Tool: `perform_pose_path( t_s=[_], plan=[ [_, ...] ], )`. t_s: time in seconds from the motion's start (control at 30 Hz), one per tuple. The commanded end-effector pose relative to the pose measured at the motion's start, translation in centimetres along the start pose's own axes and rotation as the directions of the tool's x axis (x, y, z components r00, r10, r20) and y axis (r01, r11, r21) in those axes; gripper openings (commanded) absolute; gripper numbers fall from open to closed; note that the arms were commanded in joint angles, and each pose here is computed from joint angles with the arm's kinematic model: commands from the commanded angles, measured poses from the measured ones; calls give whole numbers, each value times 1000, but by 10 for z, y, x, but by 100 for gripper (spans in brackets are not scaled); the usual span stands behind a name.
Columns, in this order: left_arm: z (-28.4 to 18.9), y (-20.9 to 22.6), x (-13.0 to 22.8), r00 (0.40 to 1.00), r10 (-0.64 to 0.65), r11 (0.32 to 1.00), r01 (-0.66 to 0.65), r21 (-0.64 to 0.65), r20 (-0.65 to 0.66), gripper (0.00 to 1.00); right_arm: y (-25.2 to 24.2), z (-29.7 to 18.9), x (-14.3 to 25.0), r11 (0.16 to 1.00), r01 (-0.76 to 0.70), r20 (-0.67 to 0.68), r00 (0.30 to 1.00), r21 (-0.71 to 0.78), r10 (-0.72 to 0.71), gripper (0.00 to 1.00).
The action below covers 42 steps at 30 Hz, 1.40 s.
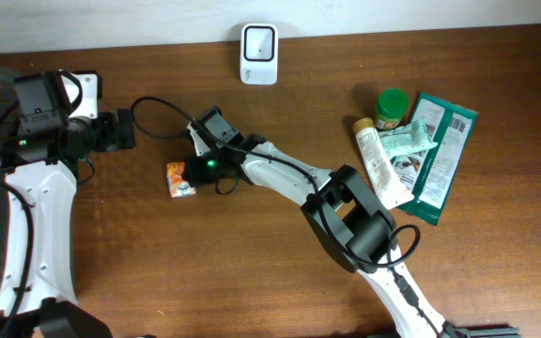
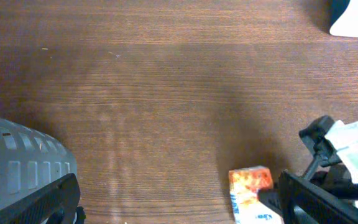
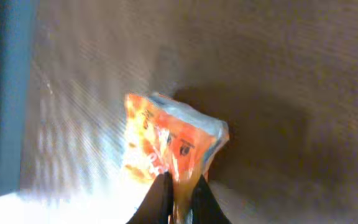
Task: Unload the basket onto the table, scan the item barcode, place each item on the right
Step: 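Reach the right gripper to the small orange box and grasp it, then lift the orange box and hold it at the scanner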
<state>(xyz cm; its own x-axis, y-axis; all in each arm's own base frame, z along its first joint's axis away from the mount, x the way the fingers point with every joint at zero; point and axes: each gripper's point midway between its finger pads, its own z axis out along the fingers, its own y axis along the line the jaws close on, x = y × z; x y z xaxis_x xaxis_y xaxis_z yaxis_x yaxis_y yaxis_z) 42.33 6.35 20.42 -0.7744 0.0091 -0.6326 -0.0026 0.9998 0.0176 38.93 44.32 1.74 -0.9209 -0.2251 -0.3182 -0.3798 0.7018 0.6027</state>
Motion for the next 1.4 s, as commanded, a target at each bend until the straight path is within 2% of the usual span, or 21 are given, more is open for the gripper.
perform_pose_path(
  t_s=[0.0, 0.03, 0.07, 0.17, 0.23, 0.3, 0.33, 0.43, 0.53, 0.77, 0.9, 0.93, 1.0, 1.03, 1.07, 1.1, 1.17, 1.23, 1.27, 1.33, 1.37],
  plan=[
    [-1, 0, -1, 1000, 11, 1000, -11, 8, 5, 99, -13, -74, -19, 998, 57, -12, 998, 15, -56, 4],
    [-1, 0, -1, 1000, 11, 1000, -11, 8, 5, 99, -26, -115, -10, 992, 121, -72, 990, 25, -119, 4],
    [-1, 0, -1, 1000, 11, 1000, -11, 8, 5, 99, -39, -129, 2, 985, 168, -133, 978, 38, -161, 4],
    [-1, 0, -1, 1000, 11, 1000, -11, 8, 5, 99, -71, -140, 32, 948, 316, -274, 915, 29, -297, 4],
    [-1, 0, -1, 1000, 11, 1000, -11, 8, 5, 99, -81, -134, 37, 907, 422, -303, 865, 5, -401, 4],
    [-1, 0, -1, 1000, 11, 1000, -11, 8, 5, 99, -86, -134, 38, 903, 429, -316, 860, 22, -401, 50],
    [-1, 0, -1, 1000, 11, 1000, -11, 8, 5, 99, -88, -135, 37, 923, 381, -315, 883, 49, -347, 54],
    [-1, 0, -1, 1000, 11, 1000, -11, 8, 5, 99, -104, -143, 37, 981, 129, -297, 951, 144, -81, 52],
    [-1, 0, -1, 1000, 11, 1000, -11, 8, 5, 99, -119, -132, 62, 960, -139, -290, 934, 244, 209, 37],
    [-1, 0, -1, 1000, 11, 1000, -11, 8, 5, 99, -116, -115, 76, 961, -213, -293, 921, 175, 257, 29],
    [-1, 0, -1, 1000, 11, 1000, -11, 8, 5, 99, -123, -106, 79, 919, -281, -241, 905, 276, 350, 27],
    [-1, 0, -1, 1000, 11, 1000, -11, 8, 5, 99, -125, -102, 81, 917, -281, -233, 907, 281, 350, 23],
    [-1, 0, -1, 1000, 11, 1000, -11, 8, 5, 99, -135, -104, 85, 903, -271, -227, 906, 332, 356, 4],
    [-1, 0, -1, 1000, 11, 1000, -11, 8, 5, 99, -136, -105, 87, 899, -274, -232, 902, 341, 363, 4],
    [-1, 0, -1, 1000, 11, 1000, -11, 8, 5, 99, -131, -106, 87, 909, -281, -247, 899, 307, 361, 4],
    [-1, 0, -1, 1000, 11, 1000, -11, 8, 5, 99, -104, -107, 80, 970, -209, -300, 924, 124, 238, 4],
    [-1, 0, -1, 1000, 11, 1000, -11, 8, 5, 99, -57, -135, 58, 983, -98, -270, 961, -157, 53, 4],
    [-1, 0, -1, 1000, 11, 1000, -11, 8, 5, 99, -13, -177, 38, 927, 5, -165, 984, -376, -72, 4],
    [-1, 0, -1, 1000, 11, 1000, -11, 8, 5, 99, 16, -207, 30, 856, 81, -82, 986, -511, -143, 4],
    [-1, 0, -1, 1000, 11, 1000, -11, 8, 5, 99, 38, -229, 25, 767, 113, -27, 985, -632, -168, 4],
    [-1, 0, -1, 1000, 11, 1000, -11, 8, 5, 99, 52, -246, 23, 674, 136, 18, 984, -727, -179, 4]
  ],
)
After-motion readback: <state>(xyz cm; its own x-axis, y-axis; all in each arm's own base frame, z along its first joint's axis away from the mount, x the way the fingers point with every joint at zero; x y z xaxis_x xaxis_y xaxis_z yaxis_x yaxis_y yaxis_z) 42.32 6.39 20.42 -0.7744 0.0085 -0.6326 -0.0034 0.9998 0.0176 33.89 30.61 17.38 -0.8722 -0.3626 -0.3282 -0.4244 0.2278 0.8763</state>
